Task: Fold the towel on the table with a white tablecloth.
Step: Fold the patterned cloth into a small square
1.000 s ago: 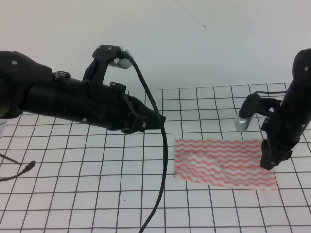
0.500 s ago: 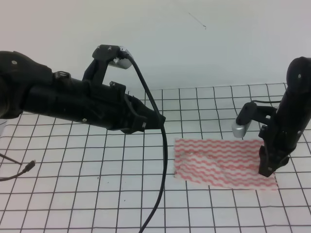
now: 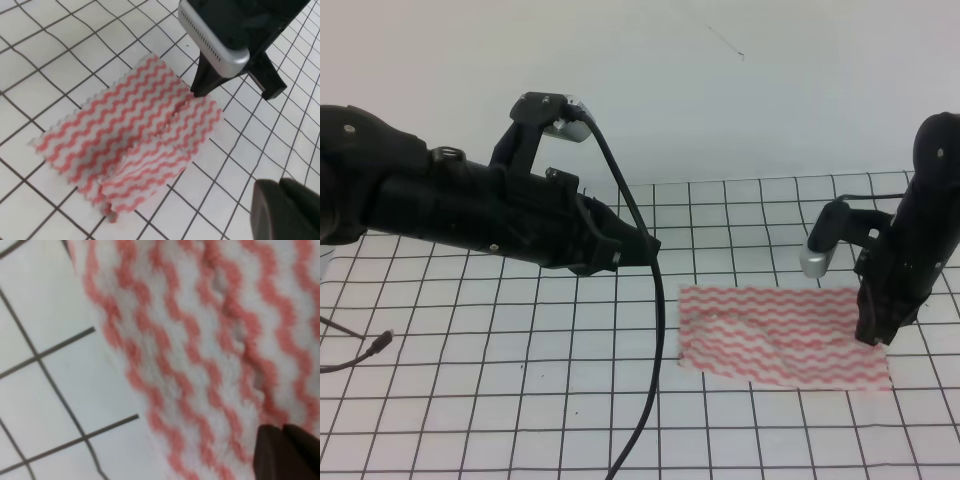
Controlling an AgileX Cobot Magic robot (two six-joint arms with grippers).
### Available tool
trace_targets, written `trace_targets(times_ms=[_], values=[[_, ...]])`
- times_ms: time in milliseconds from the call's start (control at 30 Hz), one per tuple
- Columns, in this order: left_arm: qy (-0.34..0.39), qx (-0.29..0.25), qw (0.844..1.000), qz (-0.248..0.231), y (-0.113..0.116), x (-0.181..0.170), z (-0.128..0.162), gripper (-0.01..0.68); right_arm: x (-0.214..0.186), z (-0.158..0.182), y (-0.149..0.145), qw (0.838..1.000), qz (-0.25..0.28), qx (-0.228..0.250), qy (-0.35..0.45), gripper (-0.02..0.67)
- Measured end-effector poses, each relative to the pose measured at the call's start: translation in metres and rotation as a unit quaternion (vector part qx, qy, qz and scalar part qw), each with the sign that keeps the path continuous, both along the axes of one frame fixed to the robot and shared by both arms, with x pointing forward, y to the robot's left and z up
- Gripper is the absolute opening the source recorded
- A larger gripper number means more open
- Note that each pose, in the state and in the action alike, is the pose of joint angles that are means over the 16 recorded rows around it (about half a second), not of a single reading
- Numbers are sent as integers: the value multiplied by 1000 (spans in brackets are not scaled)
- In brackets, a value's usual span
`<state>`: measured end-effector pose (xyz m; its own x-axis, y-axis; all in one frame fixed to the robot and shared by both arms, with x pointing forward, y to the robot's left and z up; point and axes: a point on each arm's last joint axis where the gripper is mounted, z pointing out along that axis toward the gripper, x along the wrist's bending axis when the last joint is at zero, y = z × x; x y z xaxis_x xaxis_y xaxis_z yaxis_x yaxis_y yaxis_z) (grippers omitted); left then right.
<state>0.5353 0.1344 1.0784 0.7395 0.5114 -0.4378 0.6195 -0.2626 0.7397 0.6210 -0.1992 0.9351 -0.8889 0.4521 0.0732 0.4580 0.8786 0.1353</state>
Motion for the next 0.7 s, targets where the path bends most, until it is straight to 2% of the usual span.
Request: trace_targets(times_ms=[700], values=[[1,-2,1000,1,0,0,0,-1,18,6,-3,994,-2,-16,-110,0]])
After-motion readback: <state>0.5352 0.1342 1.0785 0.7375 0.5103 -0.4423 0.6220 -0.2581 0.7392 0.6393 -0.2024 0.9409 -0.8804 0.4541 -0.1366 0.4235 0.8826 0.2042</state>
